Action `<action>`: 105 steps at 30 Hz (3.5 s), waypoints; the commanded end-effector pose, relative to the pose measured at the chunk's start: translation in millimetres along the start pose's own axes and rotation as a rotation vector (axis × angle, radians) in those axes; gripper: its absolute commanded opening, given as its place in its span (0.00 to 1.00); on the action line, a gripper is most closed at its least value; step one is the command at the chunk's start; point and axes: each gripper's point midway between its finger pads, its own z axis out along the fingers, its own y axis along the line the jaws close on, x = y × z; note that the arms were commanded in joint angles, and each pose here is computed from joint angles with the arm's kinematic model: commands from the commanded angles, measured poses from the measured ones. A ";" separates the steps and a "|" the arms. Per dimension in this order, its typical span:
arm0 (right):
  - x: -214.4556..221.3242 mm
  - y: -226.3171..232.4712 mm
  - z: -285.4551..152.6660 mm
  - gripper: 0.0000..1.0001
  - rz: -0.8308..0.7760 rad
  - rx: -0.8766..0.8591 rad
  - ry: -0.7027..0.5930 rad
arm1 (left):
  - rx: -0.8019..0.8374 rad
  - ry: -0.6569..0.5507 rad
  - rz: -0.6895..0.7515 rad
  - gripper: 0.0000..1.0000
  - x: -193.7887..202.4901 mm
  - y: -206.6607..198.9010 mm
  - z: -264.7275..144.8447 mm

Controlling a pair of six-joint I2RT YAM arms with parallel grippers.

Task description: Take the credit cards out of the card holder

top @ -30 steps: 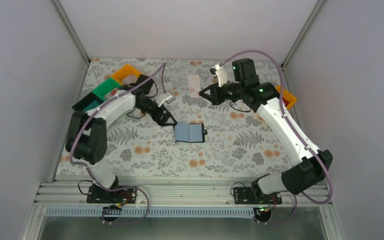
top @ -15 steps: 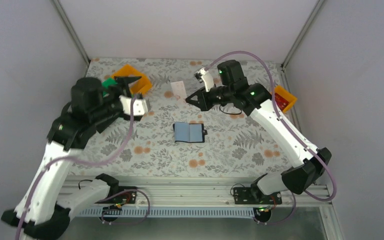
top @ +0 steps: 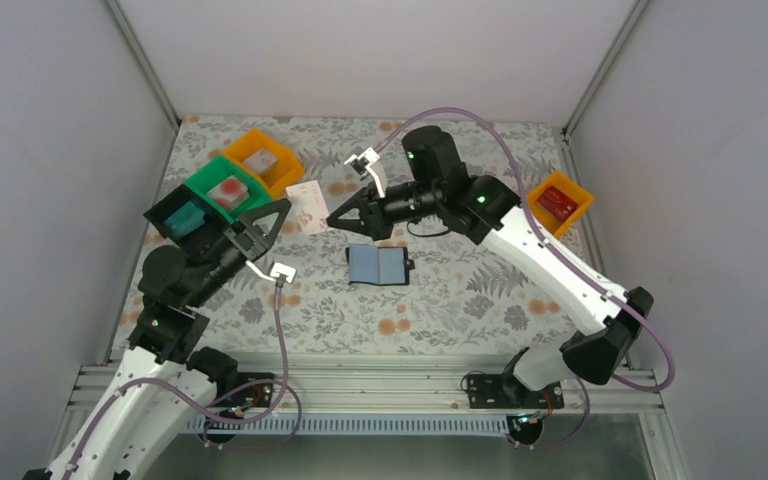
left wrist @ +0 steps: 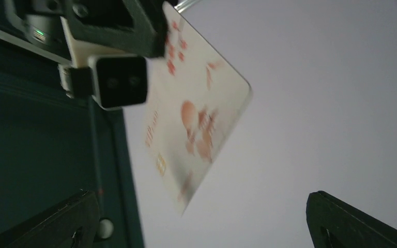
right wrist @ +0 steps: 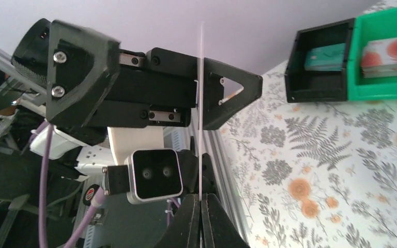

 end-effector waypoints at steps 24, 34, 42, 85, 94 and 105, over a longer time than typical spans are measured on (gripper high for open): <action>-25.3 -9.3 1.2 0.51 -0.077 0.132 -0.048 | 0.133 0.059 0.418 0.02 8.9 -23.7 -10.8; -30.7 -92.0 -128.9 0.86 0.057 0.662 -0.339 | 0.758 0.698 -0.494 0.02 136.3 -84.6 30.4; -9.8 -128.9 -181.8 0.98 0.101 0.972 -0.386 | 1.175 1.063 -0.927 0.02 170.8 -194.3 60.5; 33.9 -198.2 -167.5 0.99 0.088 0.976 -0.215 | 1.233 1.491 -0.868 0.02 176.1 -435.4 98.0; 31.6 -196.4 -170.3 0.99 0.074 0.970 -0.216 | 1.243 1.507 -0.828 0.02 178.4 -421.9 90.9; 28.1 -193.9 -173.6 0.99 0.064 0.969 -0.215 | 1.312 1.507 -0.779 0.02 166.1 -447.3 81.6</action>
